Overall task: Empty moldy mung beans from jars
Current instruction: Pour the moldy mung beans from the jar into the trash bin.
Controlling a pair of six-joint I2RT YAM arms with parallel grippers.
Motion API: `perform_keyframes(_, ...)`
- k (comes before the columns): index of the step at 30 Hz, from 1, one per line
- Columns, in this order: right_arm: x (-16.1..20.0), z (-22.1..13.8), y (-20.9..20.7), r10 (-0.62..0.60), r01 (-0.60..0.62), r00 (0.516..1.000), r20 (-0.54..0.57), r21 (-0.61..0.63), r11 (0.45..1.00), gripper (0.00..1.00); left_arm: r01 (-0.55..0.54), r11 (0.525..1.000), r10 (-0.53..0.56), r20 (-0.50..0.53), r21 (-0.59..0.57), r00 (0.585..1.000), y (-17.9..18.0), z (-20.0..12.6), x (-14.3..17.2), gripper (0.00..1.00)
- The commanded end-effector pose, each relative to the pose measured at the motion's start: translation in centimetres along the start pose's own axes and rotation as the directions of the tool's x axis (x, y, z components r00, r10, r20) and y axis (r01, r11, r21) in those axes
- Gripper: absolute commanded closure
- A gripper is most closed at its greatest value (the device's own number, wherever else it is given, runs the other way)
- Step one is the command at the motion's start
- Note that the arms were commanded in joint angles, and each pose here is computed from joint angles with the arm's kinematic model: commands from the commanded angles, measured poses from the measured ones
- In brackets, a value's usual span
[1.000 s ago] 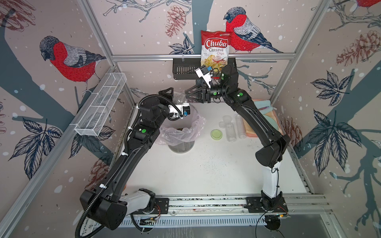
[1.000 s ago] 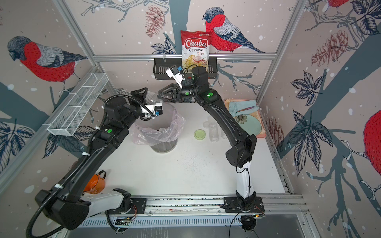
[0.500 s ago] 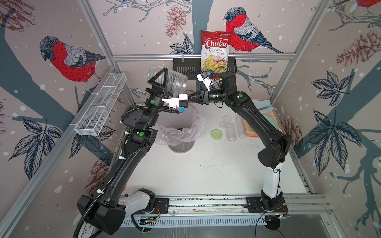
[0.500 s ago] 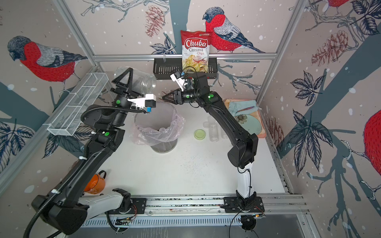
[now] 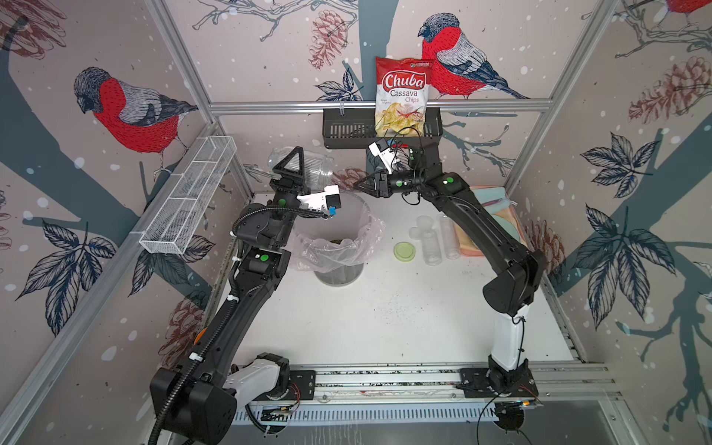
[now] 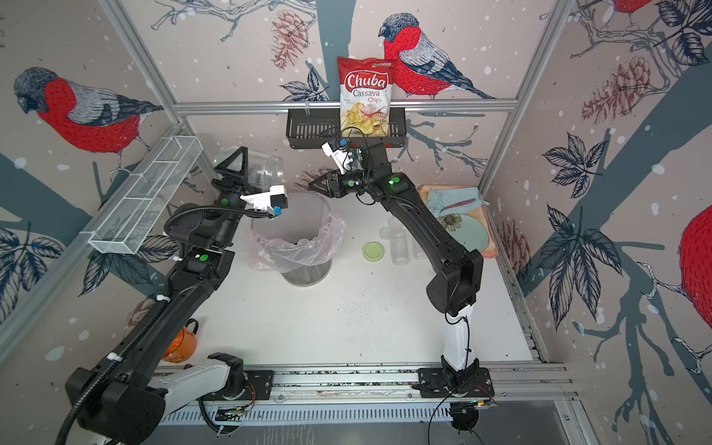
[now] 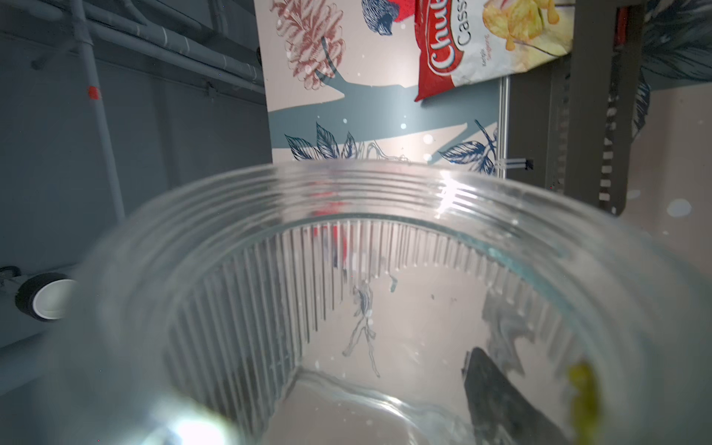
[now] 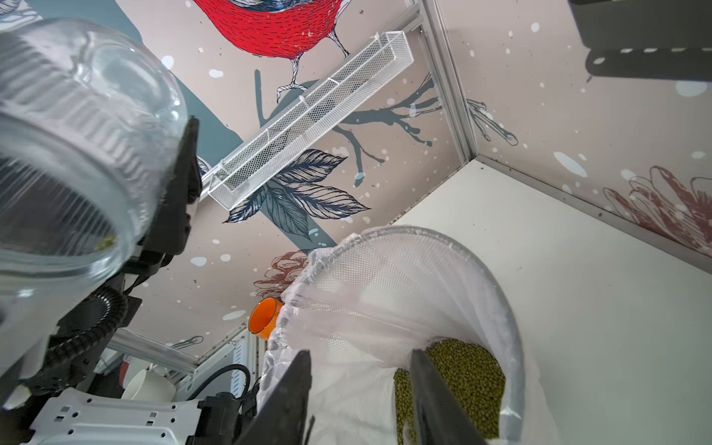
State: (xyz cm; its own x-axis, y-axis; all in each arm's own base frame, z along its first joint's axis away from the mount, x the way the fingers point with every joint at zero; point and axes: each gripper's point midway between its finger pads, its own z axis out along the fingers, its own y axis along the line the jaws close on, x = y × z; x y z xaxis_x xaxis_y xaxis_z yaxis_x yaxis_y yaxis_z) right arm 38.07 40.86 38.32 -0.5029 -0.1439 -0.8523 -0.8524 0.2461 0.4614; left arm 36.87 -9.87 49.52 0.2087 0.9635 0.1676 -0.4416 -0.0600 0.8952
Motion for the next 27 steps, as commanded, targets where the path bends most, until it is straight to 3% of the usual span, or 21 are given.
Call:
perform_keyframes(1,-0.1,-0.7,-1.2,-0.011,0.010,1.000,0.011,0.070,0.997,0.57,-0.052,0.998,0.050,-0.052,-0.042,0.997,0.6,-0.2,1.2,1.00)
perform_keyframes(8,0.1,-1.5,-1.0,-0.022,0.019,0.999,0.028,0.076,0.997,0.56,-0.223,0.954,0.239,-0.058,0.199,0.969,-5.5,-1.7,1.7,1.00)
perform_keyframes(15,-0.8,-1.6,-0.3,-0.019,0.017,0.998,0.056,0.038,0.999,0.57,-0.317,0.892,0.343,-0.026,0.323,0.939,-6.2,-3.9,2.2,1.00)
perform_keyframes(20,-1.1,-0.9,1.9,-0.018,0.023,0.997,0.079,-0.059,0.998,0.57,-0.339,0.854,0.348,0.050,0.395,0.936,-7.6,-4.3,1.0,1.00)
perform_keyframes(23,-1.4,-1.1,4.2,-0.027,0.042,0.994,0.103,-0.143,0.989,0.57,-0.375,0.805,0.351,0.140,0.461,0.926,-8.5,-4.2,-0.8,1.00)
perform_keyframes(27,-1.3,-2.1,7.4,-0.008,0.056,0.988,0.152,-0.314,0.948,0.57,-0.382,0.805,0.338,0.178,0.454,0.924,-7.8,-3.0,-2.5,1.00)
